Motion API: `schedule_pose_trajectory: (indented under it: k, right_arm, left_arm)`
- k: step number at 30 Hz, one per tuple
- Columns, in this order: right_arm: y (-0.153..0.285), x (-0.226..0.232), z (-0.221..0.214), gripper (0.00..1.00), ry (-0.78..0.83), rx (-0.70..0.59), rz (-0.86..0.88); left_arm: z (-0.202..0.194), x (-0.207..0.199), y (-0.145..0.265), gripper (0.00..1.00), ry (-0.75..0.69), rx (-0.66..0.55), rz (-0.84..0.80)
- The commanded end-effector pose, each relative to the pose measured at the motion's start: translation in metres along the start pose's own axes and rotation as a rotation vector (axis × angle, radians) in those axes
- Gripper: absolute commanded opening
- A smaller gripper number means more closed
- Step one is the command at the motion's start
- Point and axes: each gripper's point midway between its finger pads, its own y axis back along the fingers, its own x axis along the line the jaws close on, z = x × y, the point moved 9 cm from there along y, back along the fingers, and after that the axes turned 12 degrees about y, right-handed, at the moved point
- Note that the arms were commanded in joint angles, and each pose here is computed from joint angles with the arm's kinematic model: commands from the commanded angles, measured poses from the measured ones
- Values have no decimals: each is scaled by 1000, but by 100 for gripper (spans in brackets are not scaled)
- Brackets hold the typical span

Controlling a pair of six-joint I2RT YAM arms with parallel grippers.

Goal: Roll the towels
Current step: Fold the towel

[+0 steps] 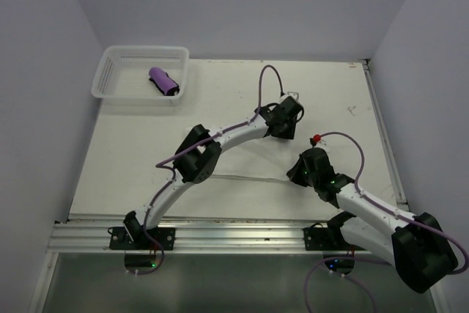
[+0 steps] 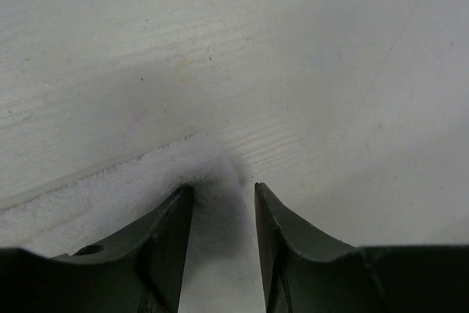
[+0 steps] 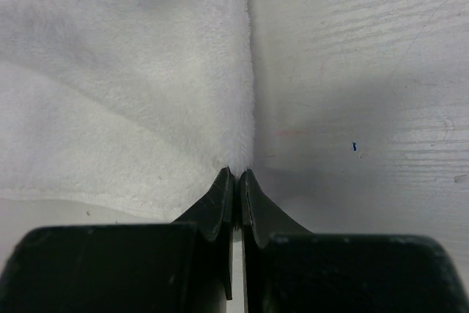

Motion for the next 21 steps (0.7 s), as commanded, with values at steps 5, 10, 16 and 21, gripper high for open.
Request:
schedule_pose_trajectory:
  k: [5, 10, 16, 21]
  right_arm:
    - [10, -10, -18, 0, 55, 86, -8]
    - [17, -11, -17, 0, 75, 70, 3]
    - [21, -10, -16, 0, 87, 99, -6]
    - [20, -12, -17, 0, 87, 168, -74]
  left_arm:
    - [-24, 53, -42, 29, 24, 53, 220]
    - [-13, 42, -34, 10, 63, 18, 164]
    - [16, 20, -8, 0, 168, -30, -51]
    - [49, 20, 16, 0, 244, -84, -201]
